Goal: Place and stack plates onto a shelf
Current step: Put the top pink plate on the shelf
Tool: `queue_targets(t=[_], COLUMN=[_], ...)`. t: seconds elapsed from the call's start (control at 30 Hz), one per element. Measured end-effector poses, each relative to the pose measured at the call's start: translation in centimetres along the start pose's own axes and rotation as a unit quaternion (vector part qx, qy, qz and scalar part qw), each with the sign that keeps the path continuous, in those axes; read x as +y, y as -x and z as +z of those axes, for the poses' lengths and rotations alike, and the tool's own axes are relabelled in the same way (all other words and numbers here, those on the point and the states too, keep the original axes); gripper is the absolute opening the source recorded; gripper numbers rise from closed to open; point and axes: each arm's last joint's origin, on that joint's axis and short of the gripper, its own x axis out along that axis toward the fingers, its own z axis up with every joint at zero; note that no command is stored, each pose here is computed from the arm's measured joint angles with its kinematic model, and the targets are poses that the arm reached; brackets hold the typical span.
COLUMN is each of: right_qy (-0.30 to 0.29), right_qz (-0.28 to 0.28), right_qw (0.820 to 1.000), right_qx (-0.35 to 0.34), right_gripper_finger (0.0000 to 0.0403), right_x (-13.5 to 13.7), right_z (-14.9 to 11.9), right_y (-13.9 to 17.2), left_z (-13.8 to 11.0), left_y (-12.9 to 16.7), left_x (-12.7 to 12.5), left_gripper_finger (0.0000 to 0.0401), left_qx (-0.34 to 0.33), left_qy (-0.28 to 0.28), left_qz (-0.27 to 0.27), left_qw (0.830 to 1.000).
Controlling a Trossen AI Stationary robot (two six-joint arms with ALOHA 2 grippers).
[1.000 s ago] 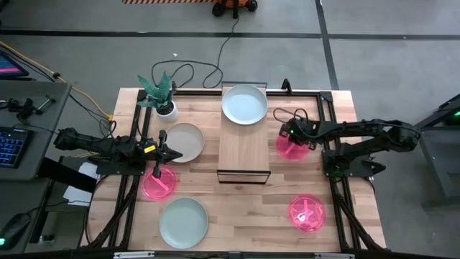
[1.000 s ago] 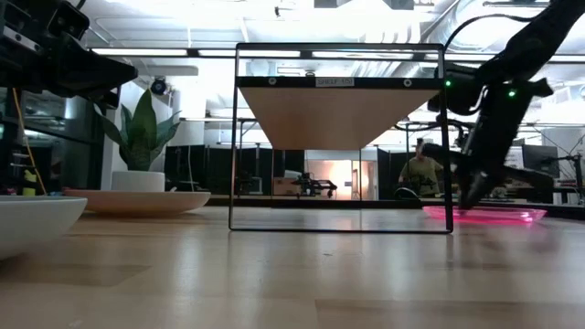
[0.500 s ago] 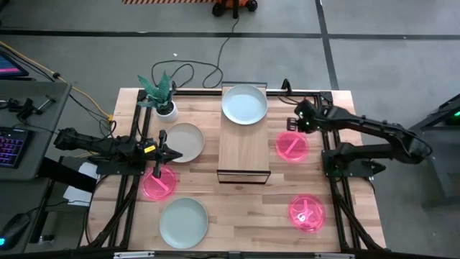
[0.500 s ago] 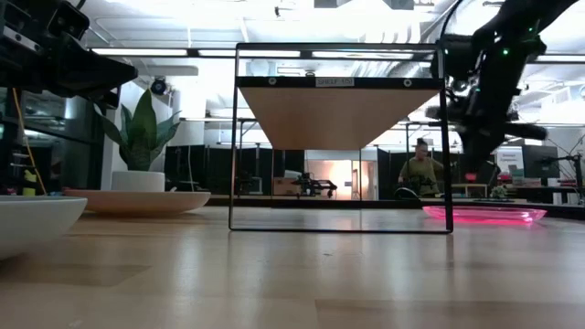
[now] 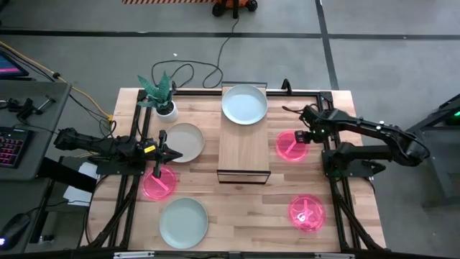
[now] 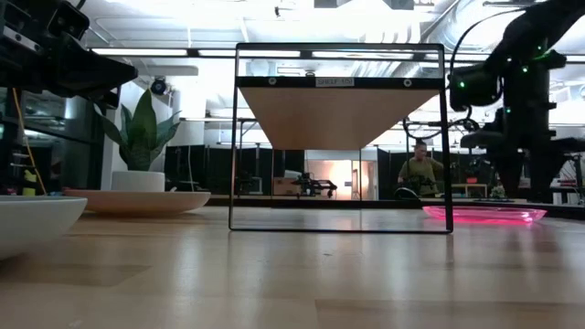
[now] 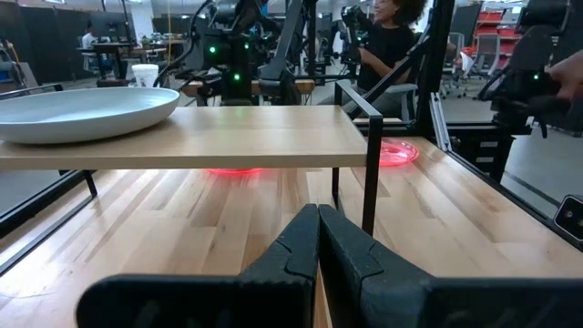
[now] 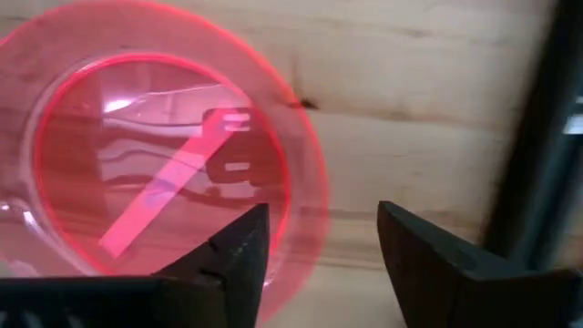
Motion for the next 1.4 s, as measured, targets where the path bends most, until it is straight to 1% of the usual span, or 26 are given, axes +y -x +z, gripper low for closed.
queue_targets(t=[0.1,0.2,0.37,0.47,0.57,0.63,0.77,0.8,0.97,1.23,1.4], right_qy=[-0.009,-0.021,-0.042,-0.053,-0.057,-0.062,-0.065,-0.066,-0.069,-0.053,-0.05], right_qz=[0.01,0.019,0.04,0.047,0.042,0.037,0.035,0.036,0.061,0.174,0.221], right_qw=[1.0,1.0,0.998,0.997,0.998,0.997,0.997,0.997,0.996,0.983,0.973], right_qx=[0.008,0.013,0.012,0.008,0.005,0.004,0.0,-0.003,-0.019,-0.034,-0.038], right_gripper_finger=[0.0194,0.0192,0.0171,0.0147,0.0115,0.0088,0.0018,0.001,0.0003,0.0,0.0], right_x=[-0.3,-0.5,-0.5,-0.5,-0.5,-0.6,-0.6,-0.5,-0.3,-0.5,-1.2], right_z=[-0.4,-0.6,-0.7,-0.7,-0.7,-0.7,-0.7,-0.6,-0.4,-0.3,-0.7], right_y=[-1.1,-1.9,-2.4,-2.6,-2.6,-2.6,-2.6,-2.6,-1.5,1.4,2.5], left_z=[0.0,0.0,0.0,0.0,0.0,0.0,0.0,0.0,0.0,0.0,0.0], left_y=[0.0,0.0,0.0,0.0,0.0,0.0,0.0,0.0,0.0,0.0,0.0], left_x=[0.0,0.0,0.0,0.0,0.0,0.0,0.0,0.0,0.0,0.0,0.0], left_gripper_finger=[0.0001,0.0001,0.0001,0.0001,0.0001,0.0001,0.0001,0.0001,0.0001,0.0001,0.0001], left_qx=[0.0,0.0,0.0,0.0,0.0,0.0,0.0,0.0,0.0,0.0,0.0], left_qy=[0.0,0.0,0.0,0.0,0.0,0.0,0.0,0.0,0.0,0.0,0.0], left_qz=[0.0,0.0,0.0,0.0,0.0,0.0,0.0,0.0,0.0,0.0,0.0], left_qw=[1.0,1.0,1.0,1.0,1.0,1.0,1.0,1.0,1.0,1.0,1.0])
